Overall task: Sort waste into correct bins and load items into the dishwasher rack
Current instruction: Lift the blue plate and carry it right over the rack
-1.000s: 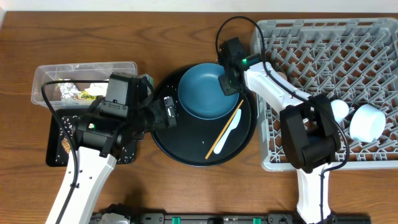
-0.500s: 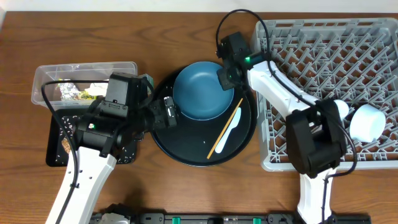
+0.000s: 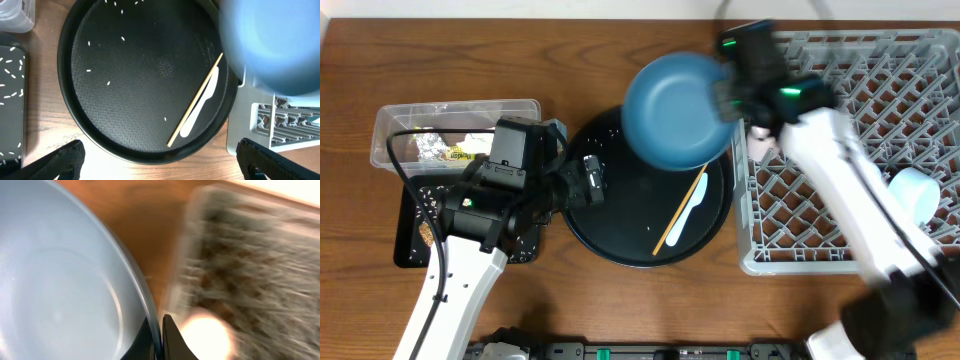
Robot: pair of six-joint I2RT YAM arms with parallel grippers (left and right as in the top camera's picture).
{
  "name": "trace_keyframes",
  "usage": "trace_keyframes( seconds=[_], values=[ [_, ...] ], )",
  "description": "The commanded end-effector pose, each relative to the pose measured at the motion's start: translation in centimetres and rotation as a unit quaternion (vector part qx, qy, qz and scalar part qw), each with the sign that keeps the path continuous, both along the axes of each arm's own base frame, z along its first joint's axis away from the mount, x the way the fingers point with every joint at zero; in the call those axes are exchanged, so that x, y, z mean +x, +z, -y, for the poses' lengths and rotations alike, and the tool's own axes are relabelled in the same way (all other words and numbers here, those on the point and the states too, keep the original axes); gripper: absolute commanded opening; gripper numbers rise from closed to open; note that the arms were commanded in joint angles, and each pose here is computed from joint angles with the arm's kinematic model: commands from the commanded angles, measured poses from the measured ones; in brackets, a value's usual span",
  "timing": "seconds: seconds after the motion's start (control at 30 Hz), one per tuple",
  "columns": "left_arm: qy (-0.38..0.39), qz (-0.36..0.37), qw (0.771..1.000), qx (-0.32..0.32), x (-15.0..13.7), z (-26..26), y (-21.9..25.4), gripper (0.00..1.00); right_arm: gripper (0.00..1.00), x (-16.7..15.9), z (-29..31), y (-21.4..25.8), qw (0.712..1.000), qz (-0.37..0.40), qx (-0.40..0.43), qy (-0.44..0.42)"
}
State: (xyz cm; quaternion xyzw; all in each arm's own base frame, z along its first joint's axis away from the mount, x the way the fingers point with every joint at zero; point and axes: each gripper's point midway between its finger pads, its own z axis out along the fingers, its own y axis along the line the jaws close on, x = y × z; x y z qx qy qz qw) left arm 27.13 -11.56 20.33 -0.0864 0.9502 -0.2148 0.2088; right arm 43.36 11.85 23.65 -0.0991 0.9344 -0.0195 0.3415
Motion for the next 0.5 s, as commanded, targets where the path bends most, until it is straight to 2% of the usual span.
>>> trace_keyframes(
  seconds=[0.0, 0.2, 0.33, 0.47],
  values=[
    [0.001, -0.004, 1.000, 0.009, -0.1, -0.4, -0.5, 0.98, 0.01, -1.5, 7.7, 5.0, 0.992, 0.052, -0.041, -0.106],
    [0.001, -0.004, 1.000, 0.009, -0.1, -0.4, -0.5, 0.98, 0.01, -6.3, 22.1, 6.9, 0.960, 0.024, -0.127, -0.249],
    [0.001, -0.004, 1.000, 0.009, -0.1, -0.4, -0.5, 0.98, 0.01, -9.7, 30.1, 7.7, 0.910, 0.013, -0.179, -0.373],
    [0.001, -0.004, 1.000, 0.009, -0.1, -0.4, -0.5, 0.98, 0.01, -11.9, 35.1, 9.7, 0.843, 0.042, -0.232, -0.483]
  ],
)
